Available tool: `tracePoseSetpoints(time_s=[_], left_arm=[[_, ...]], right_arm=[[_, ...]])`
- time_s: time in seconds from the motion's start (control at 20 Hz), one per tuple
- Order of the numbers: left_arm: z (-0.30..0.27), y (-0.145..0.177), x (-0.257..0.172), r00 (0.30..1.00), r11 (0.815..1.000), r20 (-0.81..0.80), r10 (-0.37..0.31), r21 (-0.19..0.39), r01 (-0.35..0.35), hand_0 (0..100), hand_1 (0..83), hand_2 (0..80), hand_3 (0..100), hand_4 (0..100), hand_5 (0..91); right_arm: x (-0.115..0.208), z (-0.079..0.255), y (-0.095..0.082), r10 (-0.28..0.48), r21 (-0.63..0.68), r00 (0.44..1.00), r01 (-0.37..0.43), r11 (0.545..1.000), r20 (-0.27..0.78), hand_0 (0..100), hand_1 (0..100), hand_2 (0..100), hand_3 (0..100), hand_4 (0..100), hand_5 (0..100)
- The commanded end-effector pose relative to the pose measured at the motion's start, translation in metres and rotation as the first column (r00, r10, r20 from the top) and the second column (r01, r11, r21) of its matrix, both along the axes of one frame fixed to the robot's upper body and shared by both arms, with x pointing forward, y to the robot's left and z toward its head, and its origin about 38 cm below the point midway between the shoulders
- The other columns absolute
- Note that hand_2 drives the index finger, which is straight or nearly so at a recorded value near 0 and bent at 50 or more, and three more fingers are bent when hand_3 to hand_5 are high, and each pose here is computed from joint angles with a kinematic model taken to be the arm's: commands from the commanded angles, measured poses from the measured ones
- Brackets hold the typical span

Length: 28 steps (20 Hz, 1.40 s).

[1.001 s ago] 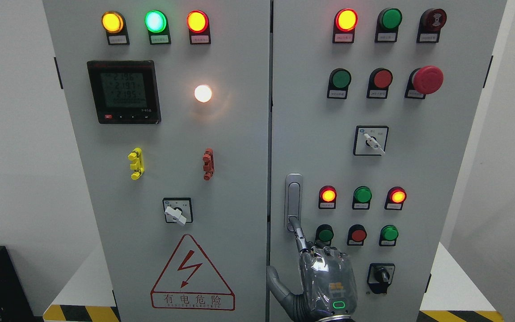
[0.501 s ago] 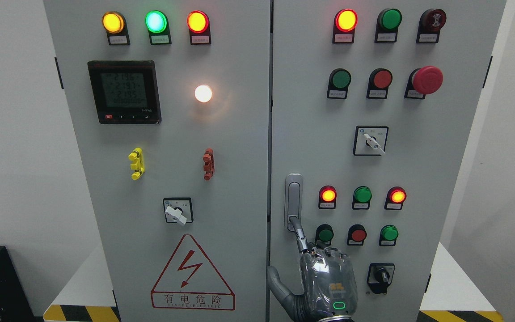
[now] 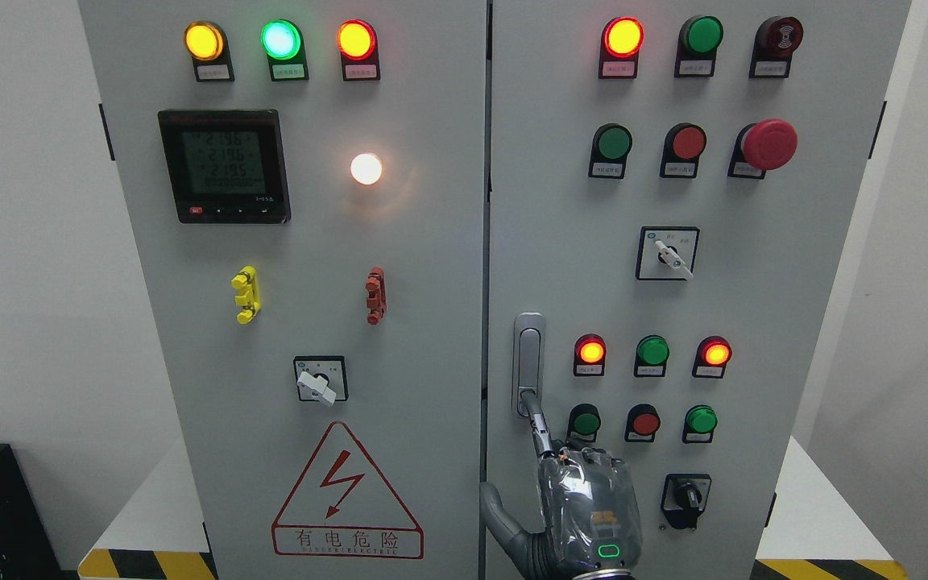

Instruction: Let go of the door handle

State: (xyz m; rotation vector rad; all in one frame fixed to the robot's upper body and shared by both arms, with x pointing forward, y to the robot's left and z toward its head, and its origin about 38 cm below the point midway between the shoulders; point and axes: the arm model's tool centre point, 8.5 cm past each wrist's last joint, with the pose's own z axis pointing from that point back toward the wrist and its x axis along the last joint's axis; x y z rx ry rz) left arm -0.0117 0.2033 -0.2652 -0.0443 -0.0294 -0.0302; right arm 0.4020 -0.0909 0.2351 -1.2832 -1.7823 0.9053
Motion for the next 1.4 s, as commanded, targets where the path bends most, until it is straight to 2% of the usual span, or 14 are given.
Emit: tracePoseSetpoints(time_s=[0.0, 1.35], left_arm=[[0.0000, 0.0006, -0.0001, 1.000, 1.000, -0.001, 0.000, 0.000, 0.000, 0, 0.0, 4.6, 11, 1, 0.0], [0.0000, -0.0003, -0.0001, 1.000, 1.000, -0.001, 0.000, -0.001, 0.000, 0, 0.0, 4.4, 11, 1, 0.0]], right_arm=[[0.0000, -0.0008, 0.0008, 0.001, -0.002, 1.000, -0.001, 1.000, -0.004, 30, 23, 0, 79, 73, 76], [-0.0001, -0.0057, 0.0011, -0.008, -0.006, 0.999, 0.008, 1.000, -0.031, 30, 23, 0, 79, 74, 75]])
